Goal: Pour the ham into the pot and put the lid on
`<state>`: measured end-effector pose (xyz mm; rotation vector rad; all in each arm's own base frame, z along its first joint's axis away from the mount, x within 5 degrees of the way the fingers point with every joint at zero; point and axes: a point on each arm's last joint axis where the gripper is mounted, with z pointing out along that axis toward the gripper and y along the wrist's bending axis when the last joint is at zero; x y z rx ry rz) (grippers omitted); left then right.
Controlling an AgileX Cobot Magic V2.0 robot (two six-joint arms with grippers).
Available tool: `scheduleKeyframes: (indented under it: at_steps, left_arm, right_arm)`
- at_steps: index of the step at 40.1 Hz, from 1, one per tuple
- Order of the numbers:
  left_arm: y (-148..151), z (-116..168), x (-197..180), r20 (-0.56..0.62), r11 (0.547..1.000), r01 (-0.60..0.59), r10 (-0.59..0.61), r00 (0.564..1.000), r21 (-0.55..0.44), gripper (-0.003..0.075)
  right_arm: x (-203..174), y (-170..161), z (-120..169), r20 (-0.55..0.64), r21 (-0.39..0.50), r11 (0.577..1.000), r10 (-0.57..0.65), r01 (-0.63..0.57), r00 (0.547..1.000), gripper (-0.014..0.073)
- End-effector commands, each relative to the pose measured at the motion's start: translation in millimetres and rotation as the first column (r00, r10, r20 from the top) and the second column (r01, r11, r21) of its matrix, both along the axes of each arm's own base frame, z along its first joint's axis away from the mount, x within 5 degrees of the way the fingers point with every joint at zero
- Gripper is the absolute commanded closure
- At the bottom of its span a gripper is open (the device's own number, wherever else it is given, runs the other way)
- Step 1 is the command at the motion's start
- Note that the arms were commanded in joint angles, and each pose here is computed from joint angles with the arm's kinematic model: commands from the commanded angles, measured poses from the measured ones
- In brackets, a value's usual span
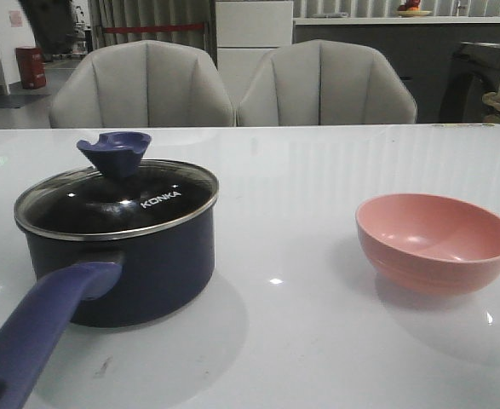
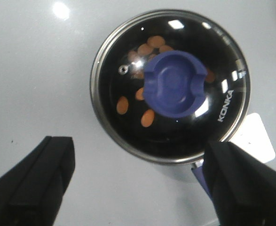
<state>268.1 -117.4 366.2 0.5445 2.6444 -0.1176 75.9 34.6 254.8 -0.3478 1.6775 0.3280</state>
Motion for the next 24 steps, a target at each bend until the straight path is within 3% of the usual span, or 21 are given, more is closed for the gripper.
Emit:
scheduleKeyframes:
  at_steps: [1,16,24]
  left_arm:
    - [22.6,23.1,-27.5,0.178,0.997,-0.029,0.042,0.983,-0.076,0.0125]
    - [70.3,4.0,-119.3,0.480,0.977,-0.044,0.141,0.866,-0.208,0.0125]
    - [86.2,-16.0,-169.0,0.647,0.960,0.012,0.180,0.741,-0.280,0.0161]
  right_arm:
    - [0.8,-1.3,16.4,0.096,0.038,0.999,-0.018,0.014,0.995,0.0434]
    - [0.8,-1.3,16.3,0.095,0.038,0.999,-0.017,0.014,0.995,0.0434]
    - [0.8,-1.3,16.3,0.095,0.038,0.999,-0.017,0.014,0.995,0.0434]
